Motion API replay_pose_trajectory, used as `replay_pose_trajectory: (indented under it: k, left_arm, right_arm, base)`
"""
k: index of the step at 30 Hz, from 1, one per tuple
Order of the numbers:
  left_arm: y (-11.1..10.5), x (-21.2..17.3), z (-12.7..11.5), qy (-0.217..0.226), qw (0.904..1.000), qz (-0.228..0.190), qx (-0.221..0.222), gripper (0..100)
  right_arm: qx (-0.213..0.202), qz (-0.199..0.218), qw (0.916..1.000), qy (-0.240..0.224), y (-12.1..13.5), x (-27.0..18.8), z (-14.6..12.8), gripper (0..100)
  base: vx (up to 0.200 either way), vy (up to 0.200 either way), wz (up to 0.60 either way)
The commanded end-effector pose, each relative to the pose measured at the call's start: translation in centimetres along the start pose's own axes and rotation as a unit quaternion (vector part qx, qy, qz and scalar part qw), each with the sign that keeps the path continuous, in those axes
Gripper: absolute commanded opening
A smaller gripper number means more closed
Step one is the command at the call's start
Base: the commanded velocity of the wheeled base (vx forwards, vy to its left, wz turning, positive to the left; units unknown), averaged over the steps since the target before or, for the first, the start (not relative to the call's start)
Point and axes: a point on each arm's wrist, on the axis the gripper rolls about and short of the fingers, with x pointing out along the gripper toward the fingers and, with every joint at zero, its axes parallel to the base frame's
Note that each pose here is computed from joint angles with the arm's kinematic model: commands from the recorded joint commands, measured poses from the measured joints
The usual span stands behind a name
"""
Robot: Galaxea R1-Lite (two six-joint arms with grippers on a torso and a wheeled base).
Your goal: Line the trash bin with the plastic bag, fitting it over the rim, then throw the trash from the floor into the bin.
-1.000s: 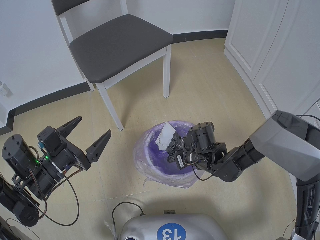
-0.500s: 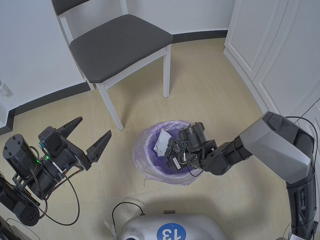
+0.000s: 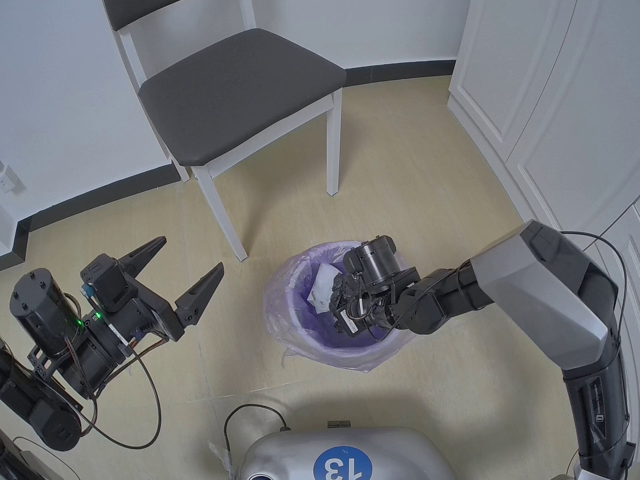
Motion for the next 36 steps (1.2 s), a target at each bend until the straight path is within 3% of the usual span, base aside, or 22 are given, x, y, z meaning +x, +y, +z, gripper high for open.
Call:
replay_pose_trajectory:
  k: [1, 10, 18, 36]
  left_arm:
    - [0.0, 0.5, -0.5, 0.006, 1.0000, -0.001, 0.000, 100]
    - [0.1, 0.4, -0.6, 0.008, 1.0000, 0.001, 0.000, 100]
    - [0.0, 0.5, -0.8, 0.011, 0.9999, 0.000, -0.001, 100]
    - [0.0, 0.6, -0.9, 0.015, 0.9999, -0.001, -0.001, 100]
  right_arm:
    - [-0.022, 0.002, 0.9994, 0.027, -0.3, -2.0, -0.2, 0]
    - [-0.048, 0.008, 0.9977, 0.047, 1.0, 0.7, -1.4, 0]
    - [-0.041, 0.003, 0.9989, 0.021, 1.1, 2.5, 0.1, 0]
    - [-0.049, 0.003, 0.9978, 0.045, 1.4, 4.2, -1.2, 0]
  base:
    - [0.000, 0.000, 0.00]
    - [0.000, 0.000, 0.00]
    - [0.000, 0.000, 0.00]
    - [0.000, 0.000, 0.00]
